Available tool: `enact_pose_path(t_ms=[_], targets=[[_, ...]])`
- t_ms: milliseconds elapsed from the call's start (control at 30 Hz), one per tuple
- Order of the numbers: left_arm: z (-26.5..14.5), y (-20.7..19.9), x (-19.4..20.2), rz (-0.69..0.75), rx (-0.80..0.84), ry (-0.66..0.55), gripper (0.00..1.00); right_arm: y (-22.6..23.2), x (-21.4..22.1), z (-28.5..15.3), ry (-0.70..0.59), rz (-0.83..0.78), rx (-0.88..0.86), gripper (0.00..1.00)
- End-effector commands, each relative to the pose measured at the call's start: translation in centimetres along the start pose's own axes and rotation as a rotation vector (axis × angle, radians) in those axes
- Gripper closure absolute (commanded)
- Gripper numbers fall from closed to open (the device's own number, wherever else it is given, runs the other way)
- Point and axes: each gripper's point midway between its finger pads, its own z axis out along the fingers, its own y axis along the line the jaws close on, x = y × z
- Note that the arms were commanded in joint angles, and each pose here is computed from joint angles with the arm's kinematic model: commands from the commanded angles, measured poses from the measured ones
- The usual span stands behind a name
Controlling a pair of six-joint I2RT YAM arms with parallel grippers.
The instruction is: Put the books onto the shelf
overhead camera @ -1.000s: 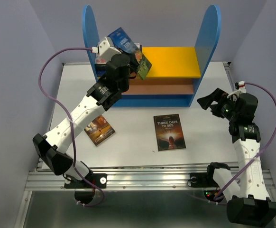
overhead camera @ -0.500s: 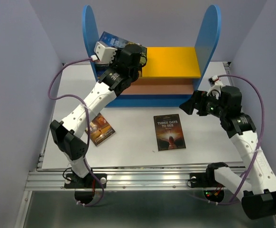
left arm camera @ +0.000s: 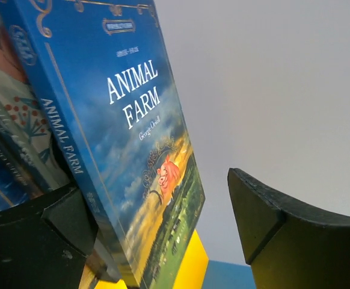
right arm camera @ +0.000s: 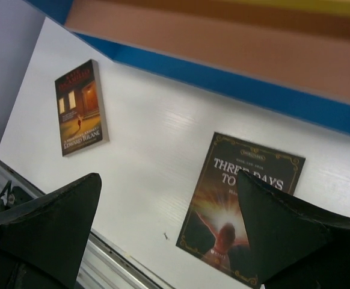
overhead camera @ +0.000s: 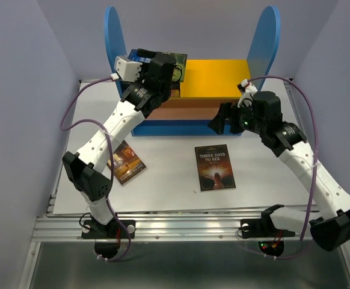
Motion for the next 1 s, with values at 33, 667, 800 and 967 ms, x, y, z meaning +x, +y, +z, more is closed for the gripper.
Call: enact_pose_path(t_ms=[33,667,800,967], targets=[[-2.1,0.0,-1.9,0.029,0.034,0.045,0.04,2.6,-6.1,1.6,-0.136,-0.109,0.057,0.0],[-10.0,4.2,1.3,0.398,0.31,0.503,0.01,-0.4,-18.3,12.1,-0.277,-0.286,0.363,0.22],[-10.7,7.0,0.8,0.458,0.285,0.527,0.01,0.5,-20.4,12.8,-0.321,-0.299,0.34,0.22],[-12.2,9.6,-2.0,0.438,0.302,0.494,0.01,2.2,-21.6,13.9,-0.342,-0.323,0.262,0.23]])
